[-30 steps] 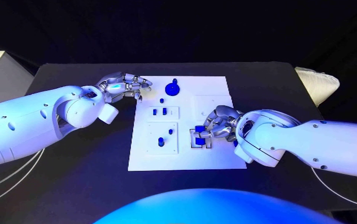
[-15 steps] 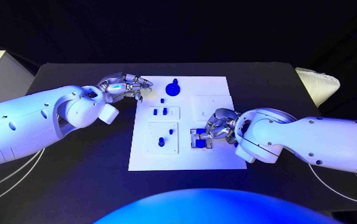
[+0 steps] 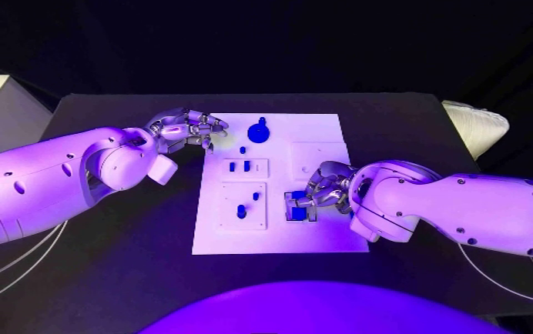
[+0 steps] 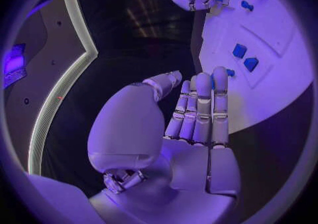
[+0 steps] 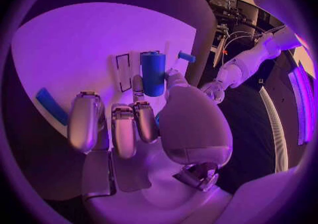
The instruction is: Assemble the parts on the task board
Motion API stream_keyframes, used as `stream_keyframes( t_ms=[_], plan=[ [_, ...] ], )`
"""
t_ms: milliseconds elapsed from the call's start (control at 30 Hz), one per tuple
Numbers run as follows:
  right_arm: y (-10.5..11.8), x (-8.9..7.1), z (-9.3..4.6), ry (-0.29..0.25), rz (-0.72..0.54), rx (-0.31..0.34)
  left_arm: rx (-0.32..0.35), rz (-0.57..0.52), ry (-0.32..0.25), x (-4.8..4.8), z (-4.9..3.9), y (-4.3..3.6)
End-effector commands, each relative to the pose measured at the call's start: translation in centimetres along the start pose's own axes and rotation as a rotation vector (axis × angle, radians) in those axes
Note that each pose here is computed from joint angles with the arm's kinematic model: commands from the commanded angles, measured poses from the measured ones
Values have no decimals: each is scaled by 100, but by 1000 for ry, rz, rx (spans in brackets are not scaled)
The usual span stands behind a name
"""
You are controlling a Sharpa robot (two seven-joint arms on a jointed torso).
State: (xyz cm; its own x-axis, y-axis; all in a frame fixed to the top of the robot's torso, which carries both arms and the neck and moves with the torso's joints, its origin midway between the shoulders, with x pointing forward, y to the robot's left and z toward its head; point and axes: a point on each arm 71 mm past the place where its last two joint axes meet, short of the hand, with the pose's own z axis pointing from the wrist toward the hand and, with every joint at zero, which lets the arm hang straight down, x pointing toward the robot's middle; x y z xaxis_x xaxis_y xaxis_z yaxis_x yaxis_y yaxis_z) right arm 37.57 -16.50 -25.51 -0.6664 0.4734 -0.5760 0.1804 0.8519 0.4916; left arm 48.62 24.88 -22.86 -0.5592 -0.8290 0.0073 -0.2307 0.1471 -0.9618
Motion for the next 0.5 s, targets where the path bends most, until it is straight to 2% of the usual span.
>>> stream_keyframes(
  t_ms=[33, 500],
  plan=[
    [-18, 22, -7, 3, -15, 4, 5, 0, 21, 21, 7, -7],
    [8, 33, -101, 4, 11, -22, 3, 0, 21, 15, 11, -3]
  ],
)
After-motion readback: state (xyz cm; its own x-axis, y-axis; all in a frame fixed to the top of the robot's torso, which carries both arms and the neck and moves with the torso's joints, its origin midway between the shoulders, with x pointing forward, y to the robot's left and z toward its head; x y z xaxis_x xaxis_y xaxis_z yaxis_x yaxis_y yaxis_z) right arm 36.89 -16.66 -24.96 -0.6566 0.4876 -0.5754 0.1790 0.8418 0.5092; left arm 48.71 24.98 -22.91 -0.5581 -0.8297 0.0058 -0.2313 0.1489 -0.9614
